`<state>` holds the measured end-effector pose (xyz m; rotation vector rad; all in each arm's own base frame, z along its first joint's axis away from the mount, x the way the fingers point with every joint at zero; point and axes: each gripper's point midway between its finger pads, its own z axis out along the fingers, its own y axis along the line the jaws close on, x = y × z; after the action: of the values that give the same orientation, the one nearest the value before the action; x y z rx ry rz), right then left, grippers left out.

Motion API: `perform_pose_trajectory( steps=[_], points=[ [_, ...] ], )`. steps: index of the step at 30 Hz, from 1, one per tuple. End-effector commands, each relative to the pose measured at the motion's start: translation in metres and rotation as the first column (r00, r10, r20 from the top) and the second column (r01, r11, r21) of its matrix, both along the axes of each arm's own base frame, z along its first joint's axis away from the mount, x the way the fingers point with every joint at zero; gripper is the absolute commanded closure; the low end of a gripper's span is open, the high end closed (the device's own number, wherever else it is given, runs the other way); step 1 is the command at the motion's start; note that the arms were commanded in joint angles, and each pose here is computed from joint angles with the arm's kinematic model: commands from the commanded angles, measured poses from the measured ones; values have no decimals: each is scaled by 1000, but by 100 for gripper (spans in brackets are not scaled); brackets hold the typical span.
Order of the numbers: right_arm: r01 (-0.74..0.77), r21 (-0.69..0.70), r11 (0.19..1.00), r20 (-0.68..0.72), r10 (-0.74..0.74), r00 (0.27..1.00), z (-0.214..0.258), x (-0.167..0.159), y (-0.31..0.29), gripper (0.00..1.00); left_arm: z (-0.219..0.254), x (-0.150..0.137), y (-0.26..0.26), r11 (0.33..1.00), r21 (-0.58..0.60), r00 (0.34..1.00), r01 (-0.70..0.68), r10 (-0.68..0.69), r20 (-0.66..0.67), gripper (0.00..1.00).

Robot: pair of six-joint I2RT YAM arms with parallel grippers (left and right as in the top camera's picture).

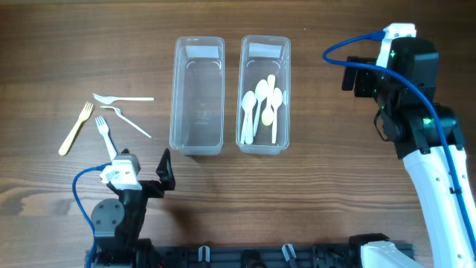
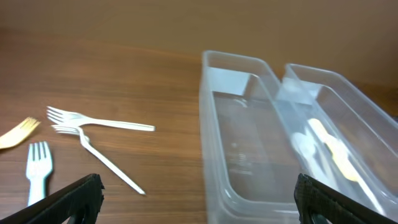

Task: Pack container
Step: 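Reach the left gripper to the white forks and grasp one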

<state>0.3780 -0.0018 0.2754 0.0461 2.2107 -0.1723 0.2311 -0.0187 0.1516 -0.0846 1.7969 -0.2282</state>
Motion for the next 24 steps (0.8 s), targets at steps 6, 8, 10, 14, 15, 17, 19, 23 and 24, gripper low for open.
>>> perform_pose_trajectory(
  steps=[6, 8, 10, 14, 15, 17, 19, 23, 24],
  points=[
    [14, -22, 1000, 3, -14, 1000, 2, 2, -4, 0, 132, 8, 34, 977, -3, 967, -212, 209, -147, 0],
    [14, -21, 1000, 4, -14, 1000, 2, 2, -4, 0, 151, 25, 33, 979, 8, 957, -203, 200, -212, 0],
    [14, -21, 1000, 4, -14, 1000, 2, 2, -4, 0, 171, 47, 26, 986, 1, 948, -169, 163, -274, 0],
    [14, -21, 1000, 4, -14, 1000, 2, 2, -4, 0, 186, 80, -9, 995, -99, 934, 4, -39, -356, 0],
    [14, -22, 1000, 3, -14, 1000, 2, 2, -4, 0, 181, 85, -16, 992, -122, 922, 35, -79, -379, 0],
    [14, -21, 1000, 4, -14, 1000, 2, 2, -4, 0, 169, 95, -15, 993, -118, 908, 25, -72, -414, 0],
    [14, -21, 1000, 4, -14, 1000, 2, 2, -4, 1, 156, 102, -9, 995, -98, 891, -9, -37, -452, 0],
    [14, -21, 1000, 4, -14, 1000, 2, 2, -4, 0, 121, 102, 44, 929, -20, 767, -371, 294, -570, 0],
    [14, -21, 1000, 4, -14, 1000, 2, 2, -4, 0, 111, 100, 56, 899, 10, 721, -439, 359, -592, 0]
  ],
)
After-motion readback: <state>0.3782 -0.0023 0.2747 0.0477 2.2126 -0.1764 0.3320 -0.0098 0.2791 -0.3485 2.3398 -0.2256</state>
